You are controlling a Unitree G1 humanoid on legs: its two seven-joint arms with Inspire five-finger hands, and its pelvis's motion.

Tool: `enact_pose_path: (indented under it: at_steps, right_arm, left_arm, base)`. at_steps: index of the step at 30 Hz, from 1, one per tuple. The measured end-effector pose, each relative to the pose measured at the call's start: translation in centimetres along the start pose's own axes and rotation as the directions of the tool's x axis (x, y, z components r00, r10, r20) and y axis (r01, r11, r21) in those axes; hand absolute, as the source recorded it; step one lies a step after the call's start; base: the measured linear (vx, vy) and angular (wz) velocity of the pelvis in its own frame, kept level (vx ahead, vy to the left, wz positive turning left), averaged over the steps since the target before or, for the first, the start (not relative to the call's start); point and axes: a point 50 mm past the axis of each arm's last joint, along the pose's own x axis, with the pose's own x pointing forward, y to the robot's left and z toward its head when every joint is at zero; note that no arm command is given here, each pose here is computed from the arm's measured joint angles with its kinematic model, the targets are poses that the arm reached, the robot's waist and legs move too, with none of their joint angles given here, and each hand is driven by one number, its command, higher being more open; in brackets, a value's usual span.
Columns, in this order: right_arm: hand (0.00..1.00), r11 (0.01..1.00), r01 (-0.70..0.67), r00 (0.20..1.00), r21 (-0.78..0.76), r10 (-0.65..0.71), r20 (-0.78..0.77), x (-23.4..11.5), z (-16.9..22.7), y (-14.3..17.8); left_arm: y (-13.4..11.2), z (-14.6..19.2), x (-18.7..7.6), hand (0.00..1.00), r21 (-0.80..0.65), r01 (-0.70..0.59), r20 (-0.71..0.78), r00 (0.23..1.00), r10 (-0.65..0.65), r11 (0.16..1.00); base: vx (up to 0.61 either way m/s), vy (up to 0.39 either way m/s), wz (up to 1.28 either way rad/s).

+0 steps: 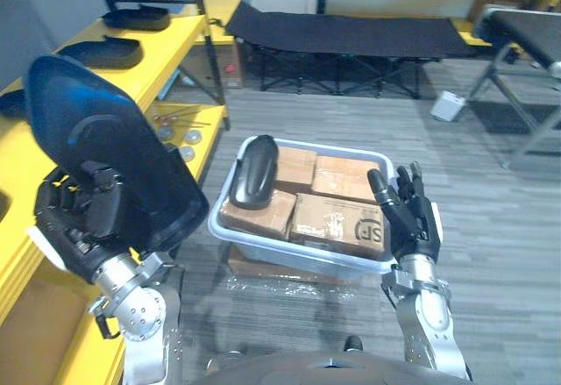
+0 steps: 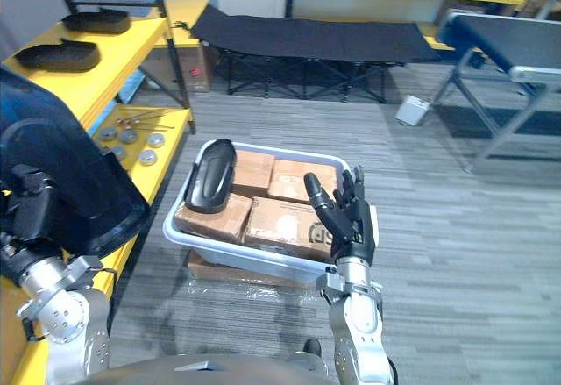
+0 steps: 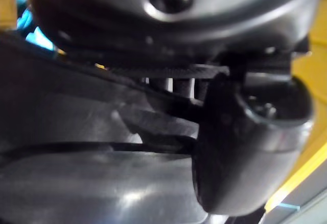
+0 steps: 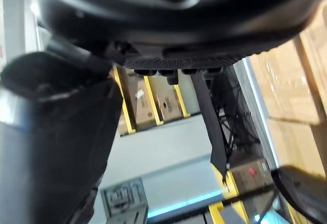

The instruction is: Walk over and take three plastic housings, then place them on the shelf

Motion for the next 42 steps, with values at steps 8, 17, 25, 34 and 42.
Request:
enact_pose_path:
  at_steps: [8, 17, 25, 34, 42]
  right_arm:
    - [1.00, 0.982, -0.183, 0.982, -0.044, 0.184, 0.031, 3.1, 0.0, 3.8]
    - [1.00, 0.996, -0.008, 1.000, -0.089, 0.011, 0.023, 3.0, 0.0, 1.6]
    - [1.00, 0.983, 0.108, 0.994, -0.149, -0.103, 0.035, 1.8, 0.2, -2.2]
    - [1.00, 0.996, 0.060, 0.992, -0.070, -0.051, 0.116, 2.9, 1.1, -0.1]
    - [1.00, 0.992, 0.005, 0.992, -0.123, 0.011, 0.126, 3.0, 1.1, 0.7]
  left_arm:
    - [2.5, 2.7, 1.6, 0.00, 0.049, -0.008, 0.148, 0.989, 0.001, 0.999]
    - [2.3, 1.7, 0.1, 0.00, 0.040, 0.237, 0.023, 0.971, -0.238, 0.971]
    - [-0.2, 0.4, -1.2, 0.00, -0.062, 0.380, -0.042, 0.923, -0.383, 0.923]
    - [-0.9, 0.8, -0.3, 0.00, -0.063, 0.390, 0.006, 0.921, -0.390, 0.919]
    - [-2.0, 1.2, 1.3, 0.00, -0.042, 0.382, 0.062, 0.923, -0.379, 0.923]
  base:
    - [0.03, 0.004, 0.95]
    - [0.04, -0.070, 1.40]
    - [-0.09, 0.059, 0.66]
    - [0.01, 0.088, -0.02]
    - [0.29, 0.157, 0.59]
